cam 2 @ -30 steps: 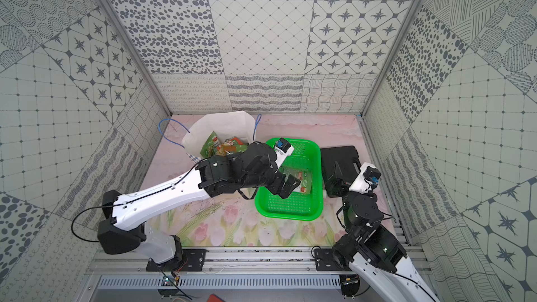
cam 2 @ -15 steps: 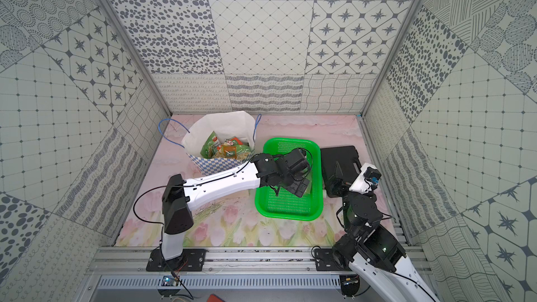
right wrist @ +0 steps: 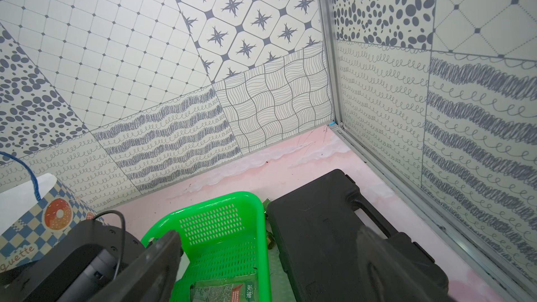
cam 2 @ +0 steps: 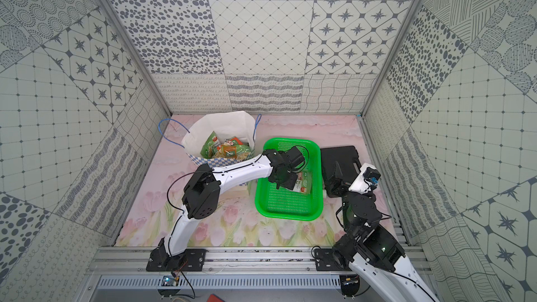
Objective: Place the condiment packets inside the bag
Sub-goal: Pick up the condiment packet from the storage box.
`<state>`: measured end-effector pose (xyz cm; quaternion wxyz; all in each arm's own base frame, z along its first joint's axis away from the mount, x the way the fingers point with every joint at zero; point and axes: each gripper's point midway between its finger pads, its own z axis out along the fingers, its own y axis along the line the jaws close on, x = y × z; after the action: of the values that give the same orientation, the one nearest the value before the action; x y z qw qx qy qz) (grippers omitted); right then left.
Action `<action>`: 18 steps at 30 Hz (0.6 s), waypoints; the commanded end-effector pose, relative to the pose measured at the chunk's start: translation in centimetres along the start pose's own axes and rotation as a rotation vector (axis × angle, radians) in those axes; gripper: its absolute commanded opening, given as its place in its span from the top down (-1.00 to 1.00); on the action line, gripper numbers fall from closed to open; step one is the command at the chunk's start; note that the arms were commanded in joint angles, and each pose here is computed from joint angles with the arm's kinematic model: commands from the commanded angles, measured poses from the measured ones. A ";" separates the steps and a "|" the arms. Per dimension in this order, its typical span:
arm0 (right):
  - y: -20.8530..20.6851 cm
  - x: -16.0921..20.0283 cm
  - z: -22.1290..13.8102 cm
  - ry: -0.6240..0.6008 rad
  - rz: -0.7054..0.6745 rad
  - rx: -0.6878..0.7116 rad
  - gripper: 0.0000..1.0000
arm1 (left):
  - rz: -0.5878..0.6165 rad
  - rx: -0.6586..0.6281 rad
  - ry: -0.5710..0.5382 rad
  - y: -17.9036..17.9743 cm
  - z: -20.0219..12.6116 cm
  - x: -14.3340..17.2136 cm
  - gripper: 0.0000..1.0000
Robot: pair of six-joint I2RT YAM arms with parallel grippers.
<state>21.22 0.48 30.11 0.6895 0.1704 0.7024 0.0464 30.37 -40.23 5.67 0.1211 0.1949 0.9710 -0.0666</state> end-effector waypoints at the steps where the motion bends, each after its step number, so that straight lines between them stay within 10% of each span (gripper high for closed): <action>1: 0.1 -0.7 -0.1 -0.035 0.040 -0.007 -0.94 | -0.044 -0.008 0.049 0.6 2.0 0.7 -0.32; 18: 0.3 -0.5 0.0 -0.034 0.041 -0.021 -0.94 | -0.011 0.117 0.011 -1.9 -0.3 0.9 0.92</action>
<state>21.39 0.67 30.03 0.6920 0.1716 0.6993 0.0512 29.69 -41.18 3.43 0.0920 0.1805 0.9734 -0.1070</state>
